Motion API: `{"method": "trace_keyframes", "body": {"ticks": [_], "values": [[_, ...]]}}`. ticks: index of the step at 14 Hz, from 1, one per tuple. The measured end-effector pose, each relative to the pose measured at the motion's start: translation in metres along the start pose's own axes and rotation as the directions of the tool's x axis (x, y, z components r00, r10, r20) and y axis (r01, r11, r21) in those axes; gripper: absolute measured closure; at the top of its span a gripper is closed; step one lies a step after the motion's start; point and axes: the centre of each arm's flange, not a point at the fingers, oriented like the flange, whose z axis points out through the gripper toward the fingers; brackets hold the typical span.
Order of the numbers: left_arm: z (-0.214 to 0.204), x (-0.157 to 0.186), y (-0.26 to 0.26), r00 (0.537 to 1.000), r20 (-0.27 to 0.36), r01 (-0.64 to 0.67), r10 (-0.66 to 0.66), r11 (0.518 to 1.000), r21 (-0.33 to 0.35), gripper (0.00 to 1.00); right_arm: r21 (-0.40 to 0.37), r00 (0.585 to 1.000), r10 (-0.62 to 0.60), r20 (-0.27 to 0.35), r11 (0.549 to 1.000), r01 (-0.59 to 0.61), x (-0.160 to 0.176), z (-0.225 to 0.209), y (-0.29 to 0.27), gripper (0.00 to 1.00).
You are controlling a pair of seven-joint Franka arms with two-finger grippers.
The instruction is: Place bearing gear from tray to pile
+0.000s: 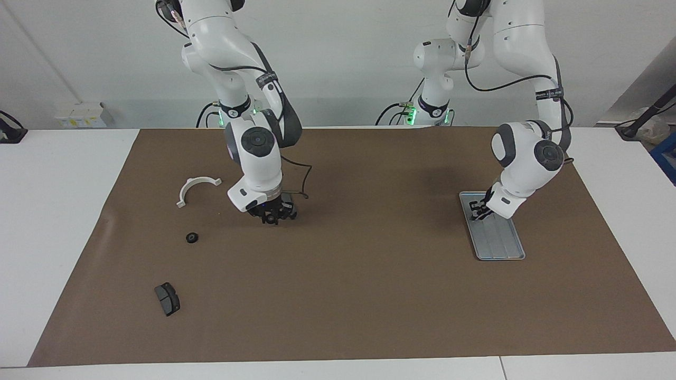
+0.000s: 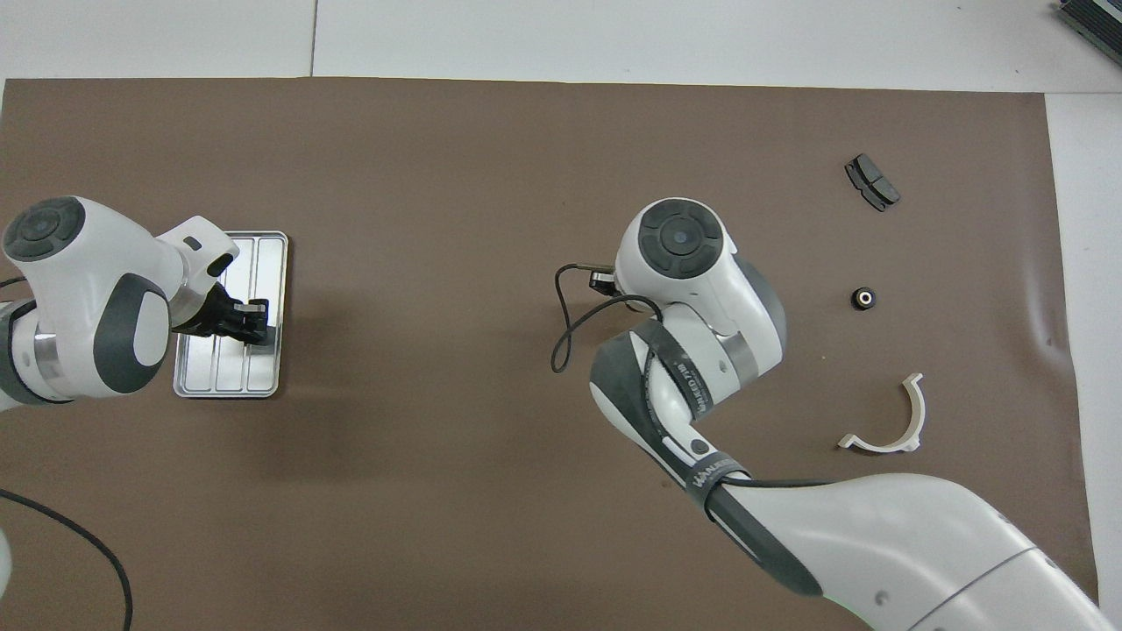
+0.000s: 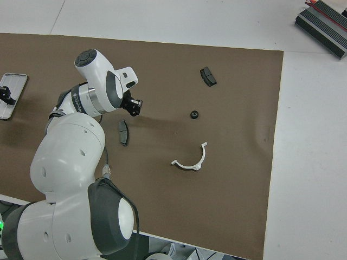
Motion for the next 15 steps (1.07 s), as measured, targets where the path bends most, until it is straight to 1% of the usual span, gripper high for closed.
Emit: {"method": "trace_keyframes", "body": {"ticks": [3,5,6,8,10,11,13,15], "values": [[-0.031,0.017,0.010,0.998,-0.058,0.012,-0.012,1.000,-0.007,0.75,0.026,0.998,-0.043,0.047,0.999,0.042,-0.002,0.015,0.039,0.65],[-0.039,0.018,0.044,0.997,-0.066,0.040,-0.041,0.999,-0.011,0.75,0.036,0.995,-0.078,0.068,0.996,0.076,-0.003,0.024,0.065,0.65],[-0.039,0.014,0.073,0.996,-0.063,0.056,-0.056,0.998,-0.012,0.75,0.039,0.994,-0.084,0.074,0.996,0.082,-0.004,0.026,0.075,0.58],[-0.035,-0.001,0.144,0.993,-0.057,0.103,-0.104,0.995,-0.014,0.75,0.040,0.994,-0.087,0.072,0.996,0.084,-0.004,0.026,0.082,0.39],[-0.037,-0.024,0.218,0.986,-0.063,0.151,-0.153,0.988,-0.022,0.75,0.043,0.994,-0.091,0.053,0.995,0.089,-0.002,0.019,0.079,0.14],[-0.040,-0.034,0.246,0.983,-0.070,0.168,-0.170,0.985,-0.029,0.75,0.045,0.995,-0.094,0.036,0.995,0.092,0.000,0.013,0.077,0.02],[-0.040,-0.056,0.296,0.976,-0.078,0.201,-0.204,0.979,-0.043,0.75,0.049,0.995,-0.097,0.001,0.994,0.097,0.006,-0.002,0.073,0.00],[-0.026,-0.071,0.334,0.974,-0.088,0.205,-0.210,0.977,-0.059,0.75,0.055,0.995,-0.095,-0.036,0.994,0.096,0.015,-0.017,0.072,0.00]]}}
